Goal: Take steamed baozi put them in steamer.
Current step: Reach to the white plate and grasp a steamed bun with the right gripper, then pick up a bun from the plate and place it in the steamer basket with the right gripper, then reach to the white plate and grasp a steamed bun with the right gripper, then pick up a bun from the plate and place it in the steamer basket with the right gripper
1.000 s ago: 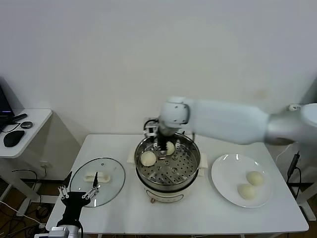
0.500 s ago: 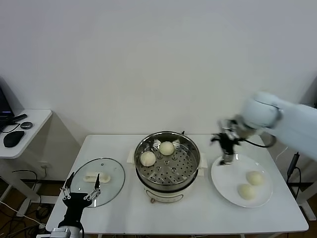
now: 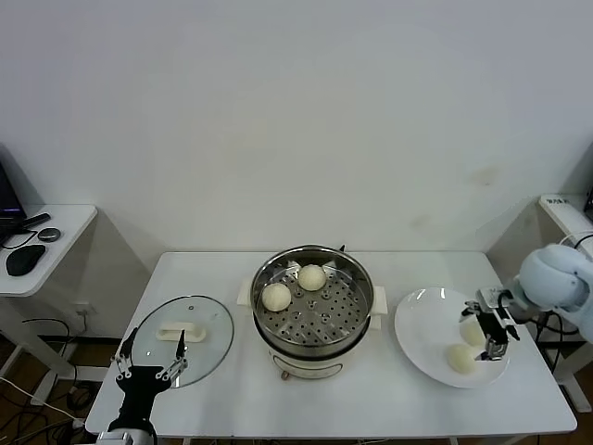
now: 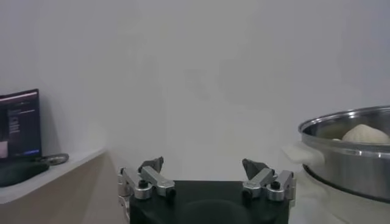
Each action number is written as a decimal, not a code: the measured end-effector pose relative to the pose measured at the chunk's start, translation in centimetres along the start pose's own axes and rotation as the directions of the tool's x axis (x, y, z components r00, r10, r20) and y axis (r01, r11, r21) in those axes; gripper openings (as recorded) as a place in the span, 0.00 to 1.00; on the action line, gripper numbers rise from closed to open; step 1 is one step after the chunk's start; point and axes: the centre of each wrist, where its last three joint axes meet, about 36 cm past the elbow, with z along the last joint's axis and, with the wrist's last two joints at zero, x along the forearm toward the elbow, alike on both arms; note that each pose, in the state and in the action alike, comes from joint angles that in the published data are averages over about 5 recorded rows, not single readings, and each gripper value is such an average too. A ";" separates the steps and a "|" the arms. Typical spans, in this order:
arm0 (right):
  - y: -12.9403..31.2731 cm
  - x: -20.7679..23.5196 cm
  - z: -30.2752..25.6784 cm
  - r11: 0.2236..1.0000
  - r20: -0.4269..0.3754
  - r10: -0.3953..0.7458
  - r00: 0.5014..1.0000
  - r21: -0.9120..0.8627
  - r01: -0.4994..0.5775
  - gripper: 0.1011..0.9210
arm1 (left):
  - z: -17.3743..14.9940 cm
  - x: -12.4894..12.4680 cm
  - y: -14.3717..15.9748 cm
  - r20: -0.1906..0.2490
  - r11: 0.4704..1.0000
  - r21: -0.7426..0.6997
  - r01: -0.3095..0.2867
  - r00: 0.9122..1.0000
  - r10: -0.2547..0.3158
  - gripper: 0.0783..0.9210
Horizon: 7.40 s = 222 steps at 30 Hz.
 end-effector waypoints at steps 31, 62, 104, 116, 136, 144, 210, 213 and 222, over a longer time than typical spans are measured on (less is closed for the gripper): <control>0.1 -10.2 1.7 0.994 -0.009 -0.017 1.000 -0.111 0.016 0.78 | 0.1 0.6 0.6 -0.013 1.000 -0.014 0.021 1.000 -0.021 0.88; -9.5 8.3 -4.7 0.984 0.207 0.153 0.966 0.057 -0.168 0.57 | 0.0 0.0 0.3 0.012 1.000 -0.008 0.009 1.000 -0.009 0.88; -10.9 1.4 -32.7 0.228 0.224 -0.131 0.966 0.955 -0.190 0.61 | -0.2 0.1 1.6 0.021 0.997 -0.019 0.068 0.997 -0.068 0.88; -10.1 0.9 -33.4 0.139 0.200 -0.153 0.968 0.974 -0.180 0.74 | -0.1 0.1 1.3 0.023 0.998 -0.010 0.067 0.998 -0.066 0.88; -11.0 7.7 -23.9 0.481 0.250 0.065 0.966 0.841 -0.250 0.88 | -1.2 -0.7 1.4 0.059 0.999 -0.020 0.046 0.997 -0.044 0.88; -9.2 8.1 -14.2 0.809 0.157 0.178 0.971 0.539 -0.235 0.88 | -1.3 -1.1 1.1 0.068 1.000 -0.020 0.015 0.998 -0.013 0.88; -5.9 -8.3 6.6 0.986 -0.075 0.070 0.995 -0.145 -0.080 0.49 | -0.1 -1.4 1.0 0.036 1.000 -0.008 0.001 0.999 -0.001 0.88; -6.3 -6.2 6.0 0.985 -0.065 0.092 0.994 -0.143 -0.101 0.48 | -0.2 -1.6 1.1 0.040 1.000 -0.010 -0.001 0.999 0.002 0.88; -9.6 3.7 -1.2 0.974 0.047 0.219 0.975 -0.077 -0.215 0.50 | -0.4 -2.2 0.9 0.049 1.000 -0.011 -0.015 0.999 0.016 0.88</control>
